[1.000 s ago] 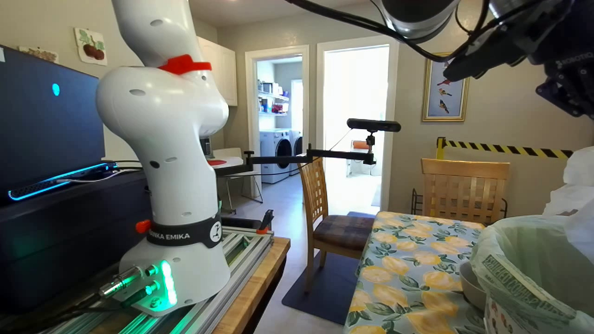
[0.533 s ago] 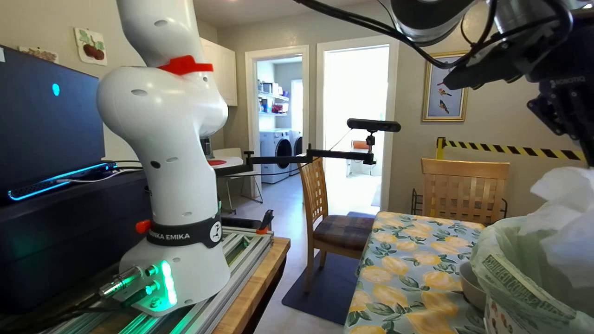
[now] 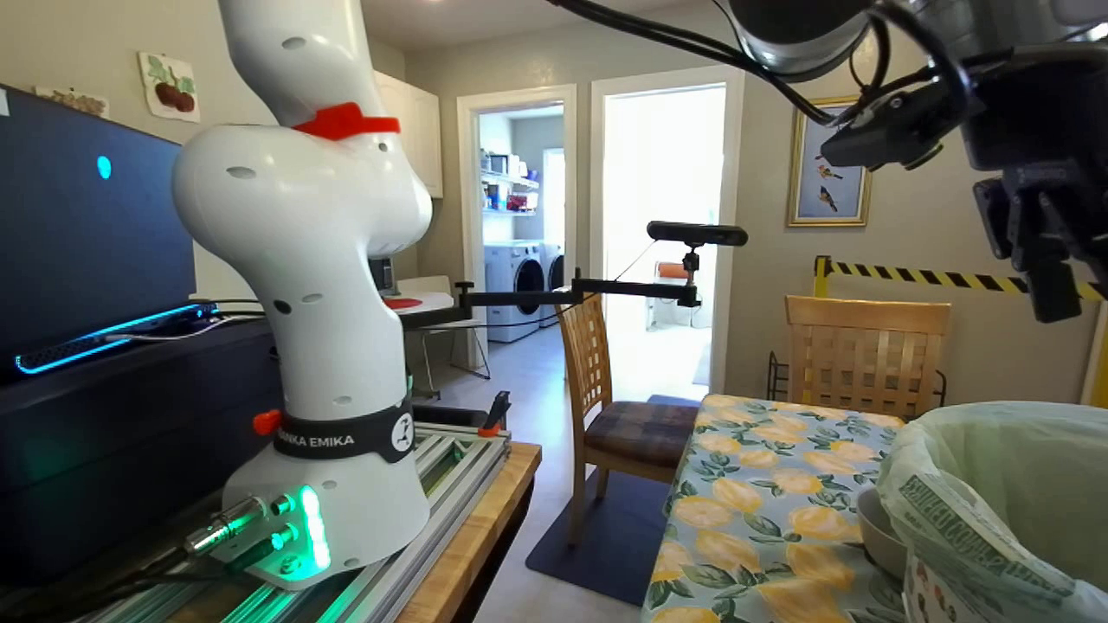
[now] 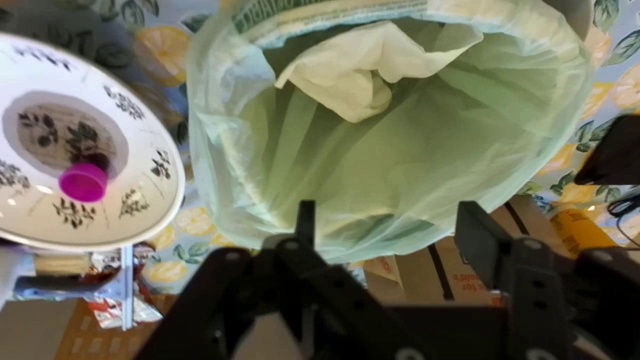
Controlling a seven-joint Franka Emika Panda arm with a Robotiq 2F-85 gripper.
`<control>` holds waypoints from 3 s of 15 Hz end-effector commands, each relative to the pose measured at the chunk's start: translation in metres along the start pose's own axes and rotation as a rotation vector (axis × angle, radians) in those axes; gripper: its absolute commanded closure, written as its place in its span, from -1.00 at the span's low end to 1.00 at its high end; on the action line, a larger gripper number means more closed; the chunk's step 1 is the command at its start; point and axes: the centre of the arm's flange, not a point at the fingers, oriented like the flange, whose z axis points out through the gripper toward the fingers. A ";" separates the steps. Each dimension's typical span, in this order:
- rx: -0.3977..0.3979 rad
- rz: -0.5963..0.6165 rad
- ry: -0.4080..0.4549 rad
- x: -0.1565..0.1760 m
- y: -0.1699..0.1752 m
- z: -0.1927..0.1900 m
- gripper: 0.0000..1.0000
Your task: Pick up the red bowl and pour it's contents in the bin
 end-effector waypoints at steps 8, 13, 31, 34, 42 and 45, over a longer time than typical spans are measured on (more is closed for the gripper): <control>-0.137 0.454 -0.329 -0.095 0.077 0.041 -1.00; -0.187 0.356 -0.410 -0.129 0.102 0.068 -1.00; -0.093 -0.058 -0.277 -0.131 0.143 0.161 -1.00; -0.127 0.073 -0.346 -0.134 0.156 0.164 -1.00; -0.193 0.539 -0.354 -0.146 0.203 0.169 -1.00; -0.184 0.700 -0.338 -0.141 0.207 0.175 -1.00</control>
